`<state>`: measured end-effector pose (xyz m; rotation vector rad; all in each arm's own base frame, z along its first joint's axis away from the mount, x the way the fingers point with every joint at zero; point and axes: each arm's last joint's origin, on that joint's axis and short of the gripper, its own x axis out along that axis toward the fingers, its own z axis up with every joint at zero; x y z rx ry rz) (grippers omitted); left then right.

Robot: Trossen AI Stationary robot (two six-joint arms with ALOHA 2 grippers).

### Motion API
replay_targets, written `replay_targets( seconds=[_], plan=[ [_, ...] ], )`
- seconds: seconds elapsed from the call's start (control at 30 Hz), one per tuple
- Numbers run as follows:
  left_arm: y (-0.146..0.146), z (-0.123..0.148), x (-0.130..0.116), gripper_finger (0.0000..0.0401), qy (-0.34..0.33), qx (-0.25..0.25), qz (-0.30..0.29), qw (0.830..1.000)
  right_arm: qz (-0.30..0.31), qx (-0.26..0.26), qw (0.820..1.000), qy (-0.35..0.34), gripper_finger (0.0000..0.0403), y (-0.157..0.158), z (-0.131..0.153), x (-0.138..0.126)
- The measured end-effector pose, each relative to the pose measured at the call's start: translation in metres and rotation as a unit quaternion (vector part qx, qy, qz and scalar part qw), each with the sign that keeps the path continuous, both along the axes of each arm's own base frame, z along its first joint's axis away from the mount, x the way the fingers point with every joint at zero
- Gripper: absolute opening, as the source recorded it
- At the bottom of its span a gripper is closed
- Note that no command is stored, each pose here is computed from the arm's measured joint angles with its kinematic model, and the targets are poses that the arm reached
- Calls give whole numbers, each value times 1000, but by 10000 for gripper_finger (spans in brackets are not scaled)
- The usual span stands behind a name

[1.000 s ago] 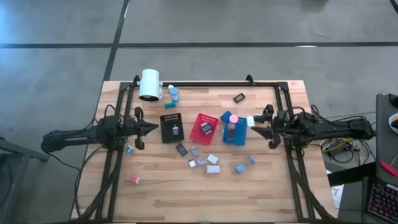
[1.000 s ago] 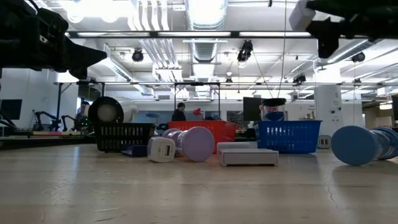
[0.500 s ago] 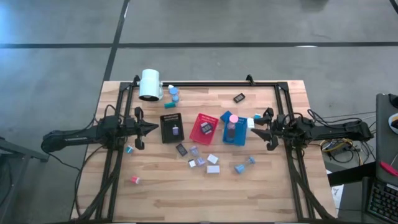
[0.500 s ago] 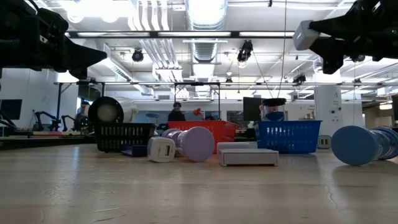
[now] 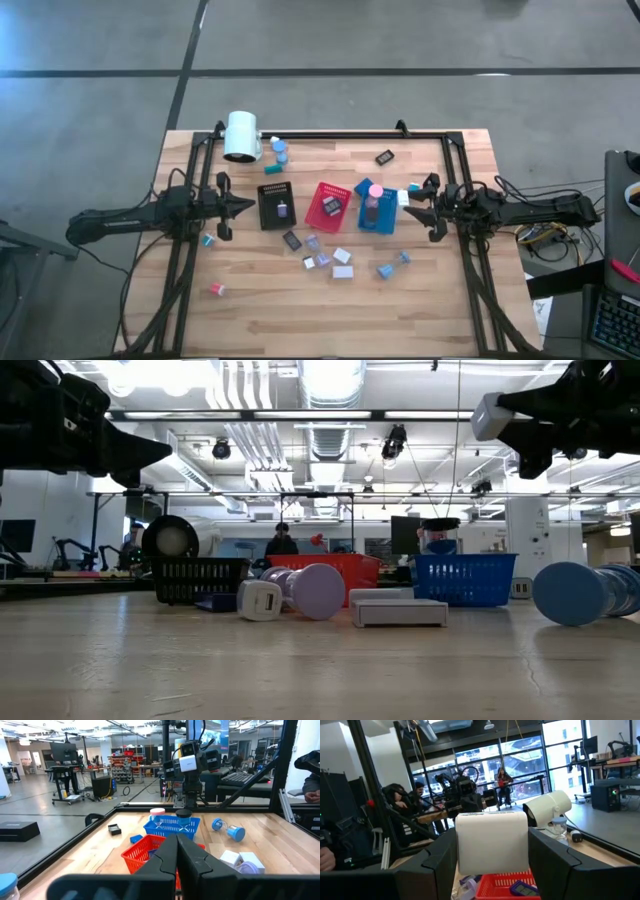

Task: Pick & Place Office items
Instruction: Put the bottom white charger adapter into the black bin

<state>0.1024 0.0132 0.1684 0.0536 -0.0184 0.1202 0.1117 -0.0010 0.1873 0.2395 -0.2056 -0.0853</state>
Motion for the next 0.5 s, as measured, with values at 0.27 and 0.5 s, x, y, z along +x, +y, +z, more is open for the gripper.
replay_targets(
  seconds=[0.27, 0.5],
  plan=[
    [0, 0, 0, 7, 1, 0, 0, 1000, 1, 1, 1000, 3, 193, 0, -1, 0],
    [0, 0, 0, 7, 1, 2, 0, 1000, 3, 9, 1000, 24, 193, 0, -5, 1]
  ],
)
